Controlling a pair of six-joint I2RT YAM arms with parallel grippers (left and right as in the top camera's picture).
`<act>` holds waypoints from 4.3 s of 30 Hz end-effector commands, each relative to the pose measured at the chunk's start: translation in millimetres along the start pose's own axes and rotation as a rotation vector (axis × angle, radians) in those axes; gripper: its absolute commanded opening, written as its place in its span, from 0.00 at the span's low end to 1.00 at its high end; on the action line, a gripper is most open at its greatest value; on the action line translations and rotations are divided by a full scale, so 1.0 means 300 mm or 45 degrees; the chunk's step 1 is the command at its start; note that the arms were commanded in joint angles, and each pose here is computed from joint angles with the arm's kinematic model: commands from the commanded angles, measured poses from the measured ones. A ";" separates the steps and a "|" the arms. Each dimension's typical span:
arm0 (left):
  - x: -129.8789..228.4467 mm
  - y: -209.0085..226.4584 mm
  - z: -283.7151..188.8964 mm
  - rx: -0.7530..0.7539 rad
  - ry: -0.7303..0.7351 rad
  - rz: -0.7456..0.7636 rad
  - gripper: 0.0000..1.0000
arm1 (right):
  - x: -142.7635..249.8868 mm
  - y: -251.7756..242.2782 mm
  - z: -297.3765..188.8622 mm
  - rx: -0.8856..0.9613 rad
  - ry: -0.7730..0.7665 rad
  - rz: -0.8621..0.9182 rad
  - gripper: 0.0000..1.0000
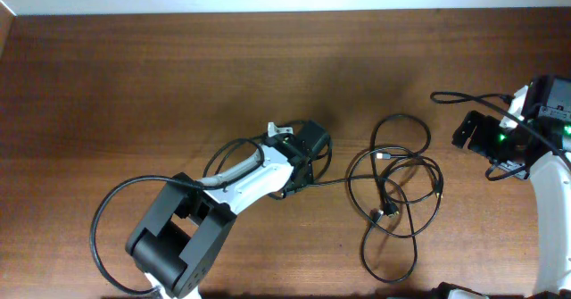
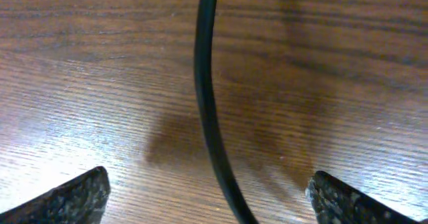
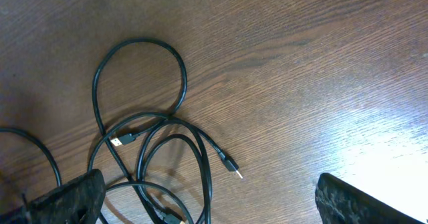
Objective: Untangle cables
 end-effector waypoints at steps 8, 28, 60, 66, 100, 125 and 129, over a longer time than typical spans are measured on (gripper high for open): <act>-0.004 -0.013 0.014 0.024 -0.009 -0.023 0.56 | -0.014 0.007 -0.010 -0.013 -0.013 0.008 0.99; -0.354 0.117 -0.348 0.117 -0.330 -0.068 0.00 | -0.015 0.007 -0.010 -0.013 -0.014 0.008 0.99; -0.271 1.266 -0.985 -0.366 -0.797 -0.840 0.00 | 0.071 0.203 -0.053 -0.554 0.131 -0.419 0.99; -0.282 1.247 -0.980 -0.307 -0.802 -0.821 0.00 | 0.167 0.311 -0.008 -0.594 0.232 -0.624 0.99; -0.486 0.781 -1.104 0.742 -0.953 -0.637 0.00 | 0.498 0.638 0.129 -1.180 0.417 -1.476 0.99; -0.500 0.653 -1.236 1.161 -0.975 -0.524 0.00 | 0.553 0.908 0.407 -1.084 -0.038 -1.881 0.92; -0.499 0.653 -1.237 1.164 -0.972 -0.531 0.00 | 0.553 0.915 0.414 -1.088 -0.050 -1.884 0.30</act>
Point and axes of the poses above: each gripper's point midway between its finger pads, its own z axis out along the fingers, its own y axis along the line the jaws close on, x = y × z, the point moved 3 cm from there along -z, back along the fingers, and after that the axes turned 13 degrees about z, right-handed, at the moved point
